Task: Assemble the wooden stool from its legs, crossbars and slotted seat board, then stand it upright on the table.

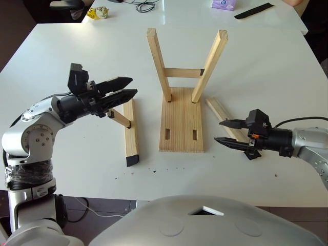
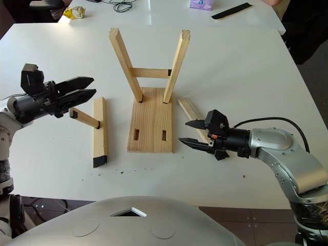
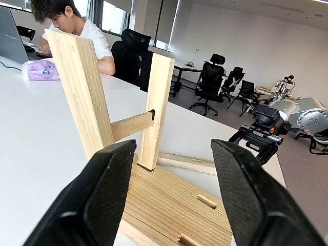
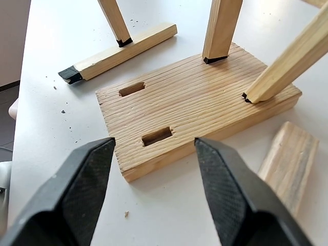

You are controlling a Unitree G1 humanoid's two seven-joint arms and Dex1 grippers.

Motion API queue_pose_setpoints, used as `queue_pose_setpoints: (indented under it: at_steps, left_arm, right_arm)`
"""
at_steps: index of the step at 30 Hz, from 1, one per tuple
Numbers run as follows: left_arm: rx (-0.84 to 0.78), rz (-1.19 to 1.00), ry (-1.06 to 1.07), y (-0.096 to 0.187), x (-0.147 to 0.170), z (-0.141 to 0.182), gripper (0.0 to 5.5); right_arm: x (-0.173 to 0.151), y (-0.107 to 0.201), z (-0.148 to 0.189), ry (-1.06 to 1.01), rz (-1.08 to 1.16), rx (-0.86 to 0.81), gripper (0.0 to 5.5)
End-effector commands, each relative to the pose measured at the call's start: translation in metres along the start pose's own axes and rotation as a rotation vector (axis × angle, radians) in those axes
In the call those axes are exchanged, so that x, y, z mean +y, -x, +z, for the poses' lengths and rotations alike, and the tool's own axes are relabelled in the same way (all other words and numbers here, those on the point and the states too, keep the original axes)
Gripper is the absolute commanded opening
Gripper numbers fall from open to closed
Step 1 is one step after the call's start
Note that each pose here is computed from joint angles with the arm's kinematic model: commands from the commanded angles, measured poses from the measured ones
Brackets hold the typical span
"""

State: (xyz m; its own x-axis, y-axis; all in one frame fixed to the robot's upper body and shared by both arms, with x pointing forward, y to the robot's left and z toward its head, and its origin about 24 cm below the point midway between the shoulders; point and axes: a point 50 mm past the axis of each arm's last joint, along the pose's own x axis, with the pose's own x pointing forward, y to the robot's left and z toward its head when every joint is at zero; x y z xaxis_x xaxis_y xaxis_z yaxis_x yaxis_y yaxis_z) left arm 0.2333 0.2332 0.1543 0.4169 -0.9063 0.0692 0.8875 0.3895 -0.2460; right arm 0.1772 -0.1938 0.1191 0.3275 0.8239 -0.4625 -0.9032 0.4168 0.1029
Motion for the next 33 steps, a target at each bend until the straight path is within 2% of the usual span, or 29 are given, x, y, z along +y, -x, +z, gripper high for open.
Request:
queue_pose_setpoints:
  at_steps: [1, 9, 13, 20, 23, 26, 33]
  left_arm:
    - [-0.019, -0.009, -0.038, -0.002, -0.002, 0.013, 2.72]
    - [-0.062, -0.045, -0.088, -0.009, -0.009, 0.036, 2.72]
    - [-0.046, -0.038, -0.086, -0.007, -0.01, 0.031, 2.72]
    - [0.093, 0.004, 0.1, -0.002, -0.008, -0.054, 2.72]
    - [0.104, -0.003, 0.128, -0.007, -0.012, -0.072, 2.72]
    - [0.063, -0.024, 0.097, -0.012, -0.012, -0.059, 2.72]
    - [-0.03, -0.054, -0.004, -0.016, -0.009, 0.0, 2.72]
  right_arm:
    - [-0.002, 0.002, 0.004, 0.019, -0.001, 0.005, 2.85]
    - [-0.002, 0.003, 0.005, 0.023, 0.001, 0.005, 2.85]
    - [-0.002, 0.002, 0.004, 0.026, 0.004, 0.01, 2.85]
    - [-0.001, 0.0, 0.002, 0.026, 0.024, 0.017, 2.85]
    - [0.0, 0.0, 0.002, 0.024, 0.027, 0.019, 2.85]
    - [0.0, 0.0, 0.002, 0.023, 0.024, 0.016, 2.85]
    - [0.007, -0.003, 0.0, 0.01, 0.004, -0.005, 2.85]
